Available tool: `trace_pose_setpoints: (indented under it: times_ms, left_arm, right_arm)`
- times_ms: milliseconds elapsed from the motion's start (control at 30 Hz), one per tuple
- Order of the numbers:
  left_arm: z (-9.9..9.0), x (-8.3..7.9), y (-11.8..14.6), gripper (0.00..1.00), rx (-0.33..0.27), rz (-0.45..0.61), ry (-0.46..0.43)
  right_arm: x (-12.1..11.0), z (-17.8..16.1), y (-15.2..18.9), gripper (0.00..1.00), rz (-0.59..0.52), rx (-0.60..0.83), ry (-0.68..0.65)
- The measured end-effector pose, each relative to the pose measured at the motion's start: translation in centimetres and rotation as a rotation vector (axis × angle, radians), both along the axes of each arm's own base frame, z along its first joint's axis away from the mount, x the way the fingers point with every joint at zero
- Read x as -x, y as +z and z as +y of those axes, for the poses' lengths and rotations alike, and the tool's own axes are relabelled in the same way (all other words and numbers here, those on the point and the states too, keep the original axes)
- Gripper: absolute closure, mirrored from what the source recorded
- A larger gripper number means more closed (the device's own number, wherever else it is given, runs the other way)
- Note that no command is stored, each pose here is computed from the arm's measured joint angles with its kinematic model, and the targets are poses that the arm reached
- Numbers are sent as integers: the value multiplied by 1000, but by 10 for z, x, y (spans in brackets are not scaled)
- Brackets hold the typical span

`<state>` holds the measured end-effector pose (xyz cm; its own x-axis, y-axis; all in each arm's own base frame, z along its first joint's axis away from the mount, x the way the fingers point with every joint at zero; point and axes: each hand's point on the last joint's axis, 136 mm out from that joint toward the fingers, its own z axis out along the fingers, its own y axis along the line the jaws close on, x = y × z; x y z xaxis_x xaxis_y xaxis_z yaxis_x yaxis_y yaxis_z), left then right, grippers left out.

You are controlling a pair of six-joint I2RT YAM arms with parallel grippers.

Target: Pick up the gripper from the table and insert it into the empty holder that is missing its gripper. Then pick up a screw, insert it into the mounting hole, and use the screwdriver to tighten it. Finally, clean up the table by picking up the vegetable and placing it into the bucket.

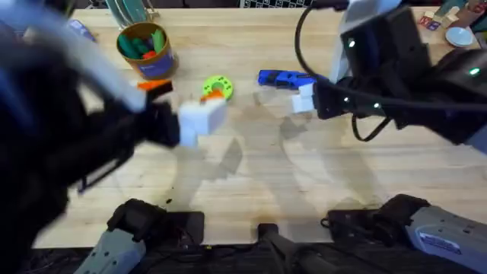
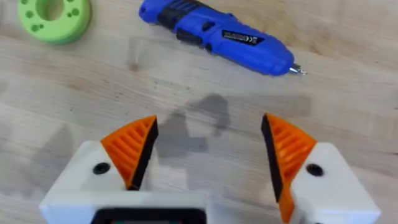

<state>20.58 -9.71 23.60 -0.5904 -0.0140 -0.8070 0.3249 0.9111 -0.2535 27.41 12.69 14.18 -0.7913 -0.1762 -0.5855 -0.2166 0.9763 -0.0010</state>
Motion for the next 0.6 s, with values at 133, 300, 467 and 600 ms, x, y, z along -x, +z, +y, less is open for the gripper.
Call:
trace_pose_setpoints:
  times_ms: [133, 300, 467, 600]
  left_arm:
    - [-17, -31, 8, 15, 19, 116, -9]
    - [-22, -46, -20, 14, -2, 295, 14]
    - [23, -57, -68, 15, -4, 529, 270]
    - [80, -56, -94, 15, -4, 659, 519]
  right_arm:
    - [0, 1, 16, 10, 2, -5, 0]
    - [-1, 2, 20, 10, -5, -9, 0]
    - [0, 1, 19, 10, 0, -7, 0]
    - [1, 0, 18, 9, 9, -1, 0]
